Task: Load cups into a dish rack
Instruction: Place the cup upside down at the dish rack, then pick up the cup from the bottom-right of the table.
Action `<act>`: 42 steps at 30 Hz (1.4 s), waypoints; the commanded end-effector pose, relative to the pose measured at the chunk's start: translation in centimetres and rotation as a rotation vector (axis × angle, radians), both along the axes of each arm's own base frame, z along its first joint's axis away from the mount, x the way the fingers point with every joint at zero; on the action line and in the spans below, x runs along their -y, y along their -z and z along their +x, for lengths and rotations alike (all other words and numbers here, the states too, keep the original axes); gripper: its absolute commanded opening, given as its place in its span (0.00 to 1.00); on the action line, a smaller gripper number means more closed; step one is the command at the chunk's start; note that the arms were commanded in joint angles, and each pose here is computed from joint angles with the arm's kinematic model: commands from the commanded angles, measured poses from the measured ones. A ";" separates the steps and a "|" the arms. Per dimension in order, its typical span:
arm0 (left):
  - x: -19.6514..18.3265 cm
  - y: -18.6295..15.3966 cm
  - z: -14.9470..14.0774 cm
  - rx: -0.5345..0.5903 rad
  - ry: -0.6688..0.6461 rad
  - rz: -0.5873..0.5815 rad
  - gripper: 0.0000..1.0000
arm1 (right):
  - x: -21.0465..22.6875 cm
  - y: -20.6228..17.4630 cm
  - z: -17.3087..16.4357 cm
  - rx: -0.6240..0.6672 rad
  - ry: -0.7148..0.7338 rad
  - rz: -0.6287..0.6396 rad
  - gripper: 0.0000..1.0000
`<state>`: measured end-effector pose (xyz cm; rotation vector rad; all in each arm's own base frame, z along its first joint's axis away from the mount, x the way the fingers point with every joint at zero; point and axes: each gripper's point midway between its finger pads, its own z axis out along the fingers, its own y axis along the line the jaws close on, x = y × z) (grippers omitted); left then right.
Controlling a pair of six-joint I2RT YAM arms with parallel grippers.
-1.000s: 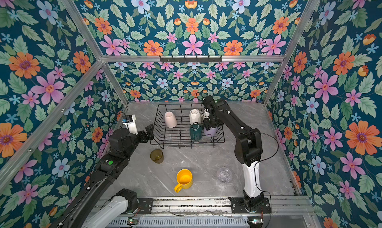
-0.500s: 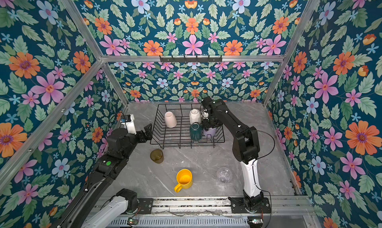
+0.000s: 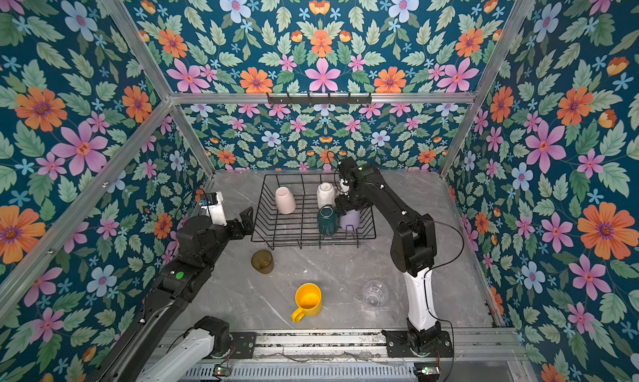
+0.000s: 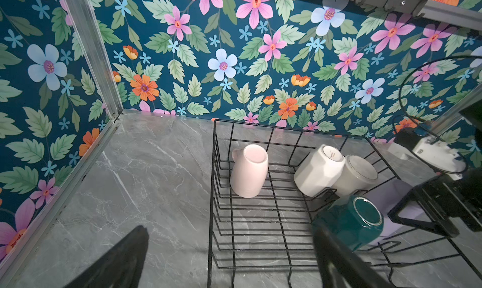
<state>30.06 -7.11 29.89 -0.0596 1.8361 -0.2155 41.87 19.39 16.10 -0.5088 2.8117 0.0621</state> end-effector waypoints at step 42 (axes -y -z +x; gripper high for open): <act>0.3 -0.7 -0.2 0.067 0.024 -0.028 0.99 | 10.0 4.6 -28.8 -0.268 0.399 -0.061 0.49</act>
